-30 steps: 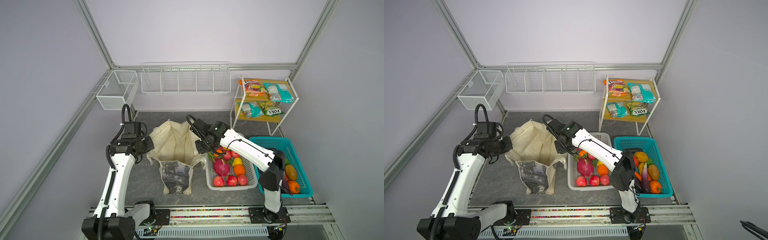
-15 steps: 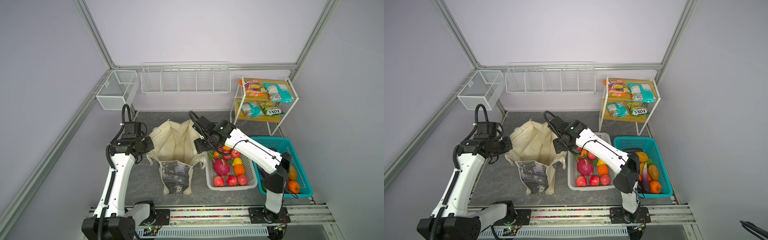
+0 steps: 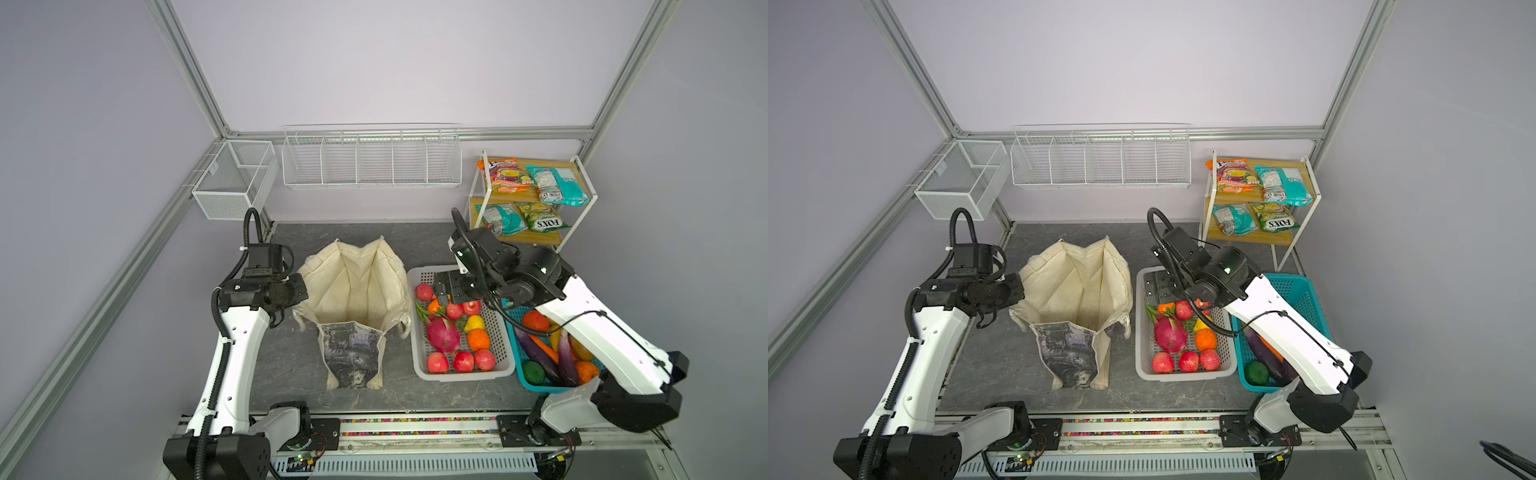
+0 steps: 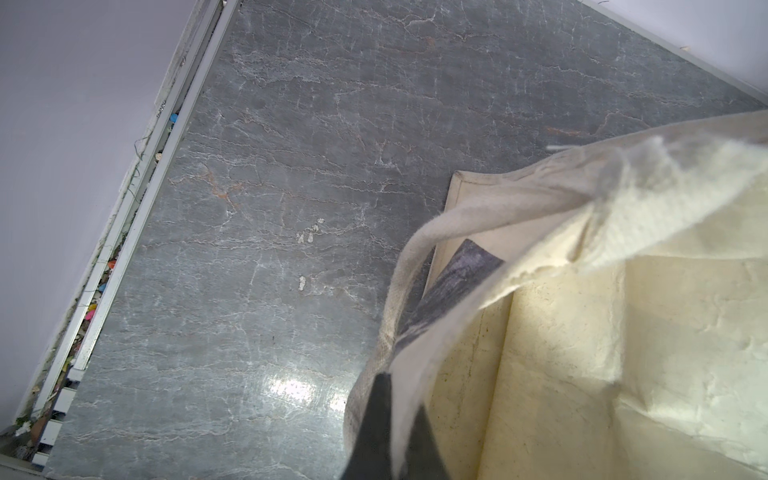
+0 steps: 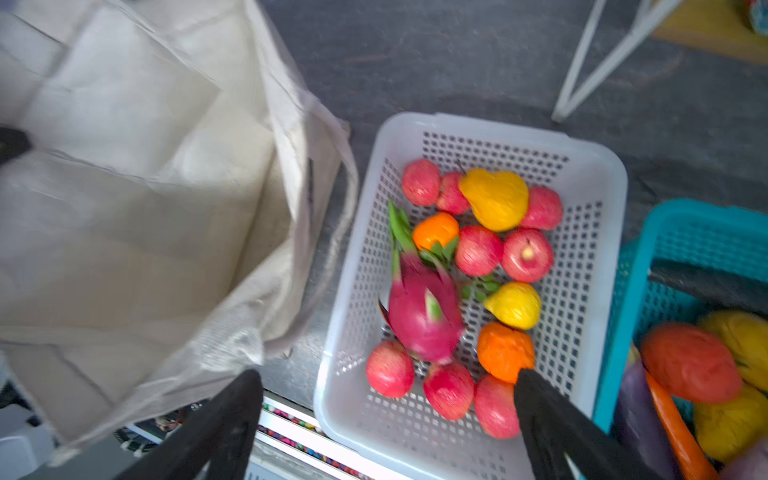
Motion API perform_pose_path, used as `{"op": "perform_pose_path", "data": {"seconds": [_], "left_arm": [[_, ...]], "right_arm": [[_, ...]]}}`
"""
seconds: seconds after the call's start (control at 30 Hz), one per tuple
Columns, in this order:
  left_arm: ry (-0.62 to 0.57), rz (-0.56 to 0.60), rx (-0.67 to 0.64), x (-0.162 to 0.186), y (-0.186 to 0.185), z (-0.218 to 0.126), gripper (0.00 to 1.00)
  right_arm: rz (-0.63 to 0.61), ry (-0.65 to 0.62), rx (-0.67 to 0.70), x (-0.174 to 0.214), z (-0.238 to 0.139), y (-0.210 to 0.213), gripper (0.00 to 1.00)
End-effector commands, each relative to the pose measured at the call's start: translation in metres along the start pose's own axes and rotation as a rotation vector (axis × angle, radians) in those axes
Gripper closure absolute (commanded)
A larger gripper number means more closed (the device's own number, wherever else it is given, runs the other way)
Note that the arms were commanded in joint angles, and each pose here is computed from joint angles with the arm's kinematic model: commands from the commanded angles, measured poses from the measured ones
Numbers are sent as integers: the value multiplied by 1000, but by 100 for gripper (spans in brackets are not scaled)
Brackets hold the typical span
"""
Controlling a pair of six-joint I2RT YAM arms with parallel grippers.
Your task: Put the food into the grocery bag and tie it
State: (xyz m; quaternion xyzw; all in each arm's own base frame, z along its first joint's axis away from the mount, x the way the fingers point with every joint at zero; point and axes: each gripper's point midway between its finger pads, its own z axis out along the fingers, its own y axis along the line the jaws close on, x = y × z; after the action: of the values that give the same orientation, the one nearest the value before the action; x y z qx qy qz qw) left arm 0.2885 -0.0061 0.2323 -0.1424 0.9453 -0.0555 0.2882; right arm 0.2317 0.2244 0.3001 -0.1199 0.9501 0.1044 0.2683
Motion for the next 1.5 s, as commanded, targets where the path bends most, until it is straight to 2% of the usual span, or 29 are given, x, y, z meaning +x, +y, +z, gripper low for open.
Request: {"op": "perform_pose_path", "data": {"seconds": [0.0, 0.13, 0.37, 0.5, 0.8, 1.0, 1.47], "left_arm": [[-7, 3, -2, 2, 3, -8, 100], [-7, 5, 0, 2, 2, -8, 100], [-11, 5, 4, -1, 1, -8, 100], [-12, -1, 14, -3, -1, -8, 100], [-15, 1, 17, -3, -2, -13, 100], [-19, 2, 14, -1, 0, -16, 100], [-18, 5, 12, -1, 0, -17, 100]], "right_arm": [[-100, 115, 8, 42, 26, -12, 2], [-280, 184, -72, 79, 46, -11, 12], [-564, 148, -186, 105, 70, -4, 12], [-651, 160, -217, 108, 94, 3, 12], [-651, 215, -241, 99, 136, -1, 12], [-647, 279, -267, 106, 154, 3, 12], [-614, 306, -180, 99, 163, -11, 12]]}}
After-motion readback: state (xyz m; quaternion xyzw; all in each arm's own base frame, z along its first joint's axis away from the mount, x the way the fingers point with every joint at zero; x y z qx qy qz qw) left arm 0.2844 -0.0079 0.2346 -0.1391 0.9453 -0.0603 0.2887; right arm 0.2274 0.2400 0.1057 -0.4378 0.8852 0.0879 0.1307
